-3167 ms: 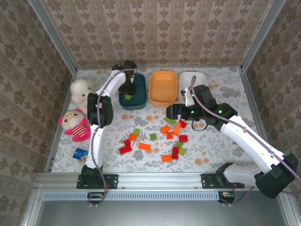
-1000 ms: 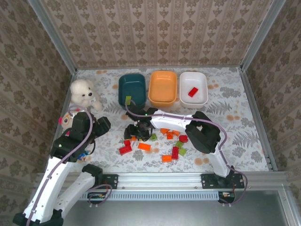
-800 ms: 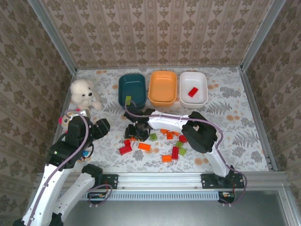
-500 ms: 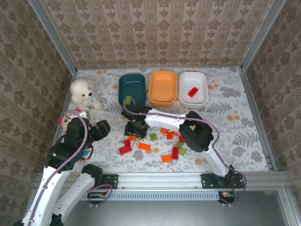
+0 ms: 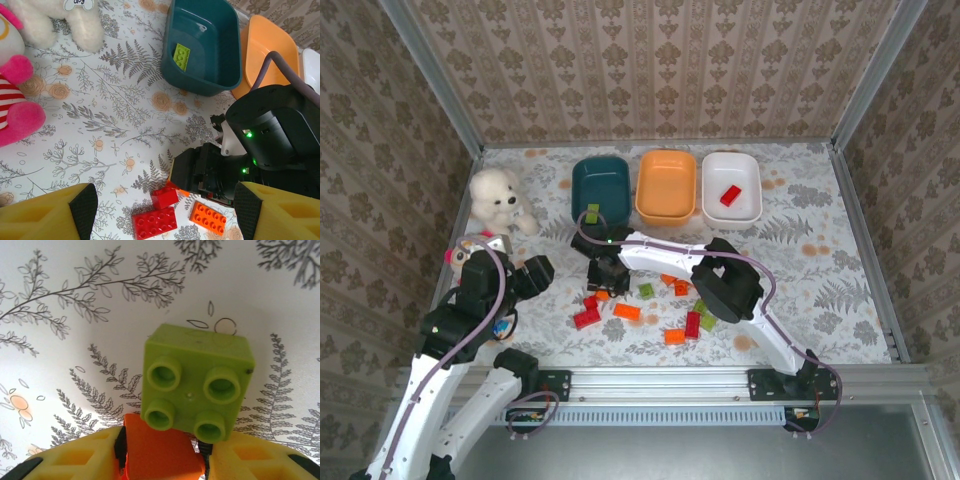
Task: Sort the legos into containers by color
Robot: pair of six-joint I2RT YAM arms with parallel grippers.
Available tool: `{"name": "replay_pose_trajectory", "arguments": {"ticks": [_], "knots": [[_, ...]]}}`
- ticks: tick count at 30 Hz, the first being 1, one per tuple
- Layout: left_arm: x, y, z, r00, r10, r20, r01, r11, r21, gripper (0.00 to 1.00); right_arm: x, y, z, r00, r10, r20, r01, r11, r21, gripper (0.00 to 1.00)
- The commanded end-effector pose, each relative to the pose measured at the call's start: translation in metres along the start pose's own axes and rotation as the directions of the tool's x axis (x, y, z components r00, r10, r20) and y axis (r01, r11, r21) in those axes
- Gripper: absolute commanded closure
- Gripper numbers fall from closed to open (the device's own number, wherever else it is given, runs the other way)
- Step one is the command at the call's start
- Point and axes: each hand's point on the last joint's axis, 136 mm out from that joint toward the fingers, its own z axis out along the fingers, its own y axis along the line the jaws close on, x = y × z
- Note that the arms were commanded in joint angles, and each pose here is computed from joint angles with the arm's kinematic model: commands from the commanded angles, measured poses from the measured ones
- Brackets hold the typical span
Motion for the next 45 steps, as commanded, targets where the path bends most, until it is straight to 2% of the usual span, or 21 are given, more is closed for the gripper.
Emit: {"name": "replay_pose_trajectory", "arguments": {"ticks": [1, 11, 19, 25, 29, 36, 40, 45], "knots": [[0.004, 0.000, -0.002, 1.000, 0.014, -0.011, -0.014, 1.000, 0.011, 0.25, 0.010, -0.008, 0.011, 0.999, 0.040, -0.033, -0.039, 0.998, 0.048, 0.59], [0.010, -0.006, 0.005, 0.999, 0.015, -0.035, -0.013, 0.999, 0.043, 0.25, -0.009, -0.004, -0.022, 0.997, 0.016, 0.072, -0.016, 1.000, 0.006, 0.72], [0.022, -0.033, 0.027, 0.994, 0.033, -0.104, -0.015, 0.986, 0.169, 0.25, -0.041, -0.019, -0.092, 0.979, 0.008, 0.206, -0.003, 1.000, -0.024, 0.73], [0.026, -0.076, 0.048, 0.987, 0.059, -0.147, -0.010, 0.949, 0.316, 0.25, -0.101, -0.064, -0.160, 0.929, 0.020, 0.370, -0.022, 1.000, 0.001, 0.73], [0.014, -0.103, 0.060, 0.985, 0.092, -0.147, -0.035, 0.936, 0.349, 0.24, -0.161, -0.094, -0.179, 0.893, 0.027, 0.448, -0.039, 0.999, 0.016, 0.73], [-0.005, -0.129, 0.088, 0.981, 0.120, -0.153, -0.061, 0.936, 0.346, 0.23, -0.255, -0.122, -0.143, 0.897, 0.081, 0.435, -0.087, 0.996, -0.005, 0.73], [-0.014, -0.138, 0.097, 0.979, 0.137, -0.149, -0.080, 0.937, 0.340, 0.23, -0.280, -0.122, -0.106, 0.929, 0.070, 0.364, -0.071, 0.997, -0.009, 0.73], [-0.021, -0.141, 0.103, 0.980, 0.146, -0.138, -0.093, 0.939, 0.331, 0.23, -0.285, -0.125, -0.073, 0.954, 0.066, 0.292, -0.064, 0.998, -0.019, 0.73]]}}
